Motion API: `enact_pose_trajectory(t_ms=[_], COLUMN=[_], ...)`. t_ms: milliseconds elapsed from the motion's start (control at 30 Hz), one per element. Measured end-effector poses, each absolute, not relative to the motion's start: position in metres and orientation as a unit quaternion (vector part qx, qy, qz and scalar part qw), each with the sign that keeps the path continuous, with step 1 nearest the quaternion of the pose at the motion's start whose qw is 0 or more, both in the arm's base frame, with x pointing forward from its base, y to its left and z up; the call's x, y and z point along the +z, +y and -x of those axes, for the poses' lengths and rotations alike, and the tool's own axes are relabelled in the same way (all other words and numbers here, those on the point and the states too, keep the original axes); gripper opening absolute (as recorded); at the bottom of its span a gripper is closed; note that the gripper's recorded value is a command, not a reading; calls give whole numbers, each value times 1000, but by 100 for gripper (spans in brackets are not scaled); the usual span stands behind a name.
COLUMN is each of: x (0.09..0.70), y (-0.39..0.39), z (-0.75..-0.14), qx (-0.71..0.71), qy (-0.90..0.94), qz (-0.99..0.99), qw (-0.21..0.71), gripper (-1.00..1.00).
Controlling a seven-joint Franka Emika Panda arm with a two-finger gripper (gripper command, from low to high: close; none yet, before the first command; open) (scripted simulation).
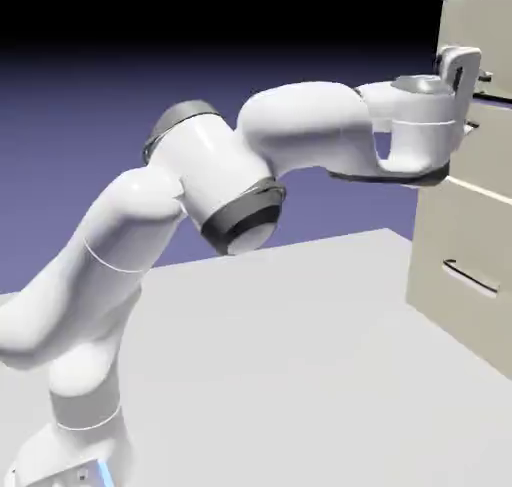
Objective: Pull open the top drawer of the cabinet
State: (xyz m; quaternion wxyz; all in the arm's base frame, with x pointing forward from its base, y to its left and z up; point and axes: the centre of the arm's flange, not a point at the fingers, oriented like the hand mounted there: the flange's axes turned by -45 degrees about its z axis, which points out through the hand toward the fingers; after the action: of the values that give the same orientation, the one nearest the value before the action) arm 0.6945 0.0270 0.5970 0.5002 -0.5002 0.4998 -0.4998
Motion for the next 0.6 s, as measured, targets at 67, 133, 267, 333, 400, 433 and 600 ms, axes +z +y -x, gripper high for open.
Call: enact_pose_trajectory(t_ms=[67,133,267,333,400,433,600], x=[601,602,597,597,597,597,597], y=[27,26,27,27,27,27,27], z=[-708,-721,-744,-745,-733,-727,-694], qx=[-500,-500,-500,-500,-500,-500,-500], qy=[499,499,500,500,500,500,500], qz=[499,498,500,500,500,500,500], qw=[502,503,500,500,500,500,500], gripper=[0,0,-100,-100,-100,-100,-100])
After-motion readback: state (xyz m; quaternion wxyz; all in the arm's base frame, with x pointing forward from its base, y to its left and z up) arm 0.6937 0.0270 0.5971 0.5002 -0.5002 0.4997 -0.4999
